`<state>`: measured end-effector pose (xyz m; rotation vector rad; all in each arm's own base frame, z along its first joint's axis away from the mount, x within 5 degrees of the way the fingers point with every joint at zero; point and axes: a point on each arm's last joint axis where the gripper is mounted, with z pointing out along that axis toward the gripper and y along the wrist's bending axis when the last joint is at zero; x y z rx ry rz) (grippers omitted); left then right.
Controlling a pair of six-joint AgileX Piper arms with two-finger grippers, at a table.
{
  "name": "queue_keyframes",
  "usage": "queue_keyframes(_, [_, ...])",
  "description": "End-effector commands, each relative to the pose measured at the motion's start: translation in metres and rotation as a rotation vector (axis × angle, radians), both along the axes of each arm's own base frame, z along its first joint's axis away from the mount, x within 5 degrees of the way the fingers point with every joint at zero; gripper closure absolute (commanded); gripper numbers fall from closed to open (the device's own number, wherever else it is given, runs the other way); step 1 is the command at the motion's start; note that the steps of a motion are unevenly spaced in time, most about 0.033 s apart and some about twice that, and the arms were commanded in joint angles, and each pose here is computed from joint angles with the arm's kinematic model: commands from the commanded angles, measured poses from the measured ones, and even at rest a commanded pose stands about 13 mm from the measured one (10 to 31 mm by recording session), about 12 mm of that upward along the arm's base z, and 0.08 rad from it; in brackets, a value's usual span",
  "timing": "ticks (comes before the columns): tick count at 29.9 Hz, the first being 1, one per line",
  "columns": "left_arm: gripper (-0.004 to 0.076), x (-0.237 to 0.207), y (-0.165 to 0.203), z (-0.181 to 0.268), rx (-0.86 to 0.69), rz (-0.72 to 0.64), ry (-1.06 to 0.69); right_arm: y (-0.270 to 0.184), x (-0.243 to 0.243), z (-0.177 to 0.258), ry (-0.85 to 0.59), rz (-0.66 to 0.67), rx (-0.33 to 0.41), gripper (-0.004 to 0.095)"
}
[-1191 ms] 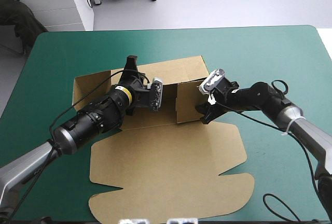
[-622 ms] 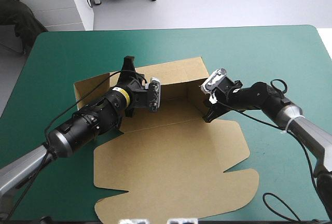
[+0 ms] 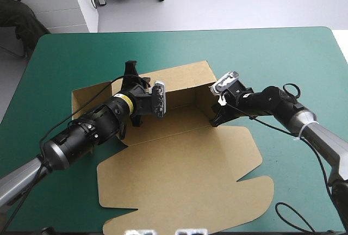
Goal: Fold the box
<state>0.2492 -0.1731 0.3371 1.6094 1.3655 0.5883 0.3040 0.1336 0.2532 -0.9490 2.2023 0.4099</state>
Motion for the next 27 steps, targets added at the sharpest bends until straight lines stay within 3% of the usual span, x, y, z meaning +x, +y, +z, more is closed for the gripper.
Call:
queue_keyframes(1, [0.0317,-0.014,0.003,0.033,-0.131,-0.032,-0.076,0.004,-0.004,0.018,-0.015,0.005,0.052,0.0926])
queue_keyframes(3, [0.0216,-0.021,0.005,0.04,-0.15,-0.039,-0.089,0.003,-0.002,0.018,-0.015,-0.024,0.063,0.0926])
queue_keyframes(5, [0.0177,-0.029,0.003,0.046,-0.161,-0.062,-0.103,0.003,-0.001,0.019,-0.023,-0.04,0.067,0.0926])
queue_keyframes(11, [0.0171,-0.061,-0.008,0.06,-0.185,-0.163,-0.122,0.003,0.002,0.022,-0.026,-0.092,0.107,0.0925])
queue_keyframes(22, [0.0173,-0.099,-0.024,0.042,-0.006,-0.187,0.024,0.001,0.006,0.025,-0.052,-0.154,0.127,0.0926])
queue_keyframes(25, [0.0219,-0.107,-0.03,0.042,0.007,-0.227,0.013,0.001,0.006,0.025,-0.052,-0.154,0.128,0.0926])
queue_keyframes(27, [0.0337,-0.112,-0.033,0.043,0.009,-0.25,0.007,0.001,0.006,0.025,-0.052,-0.154,0.128,0.0926])
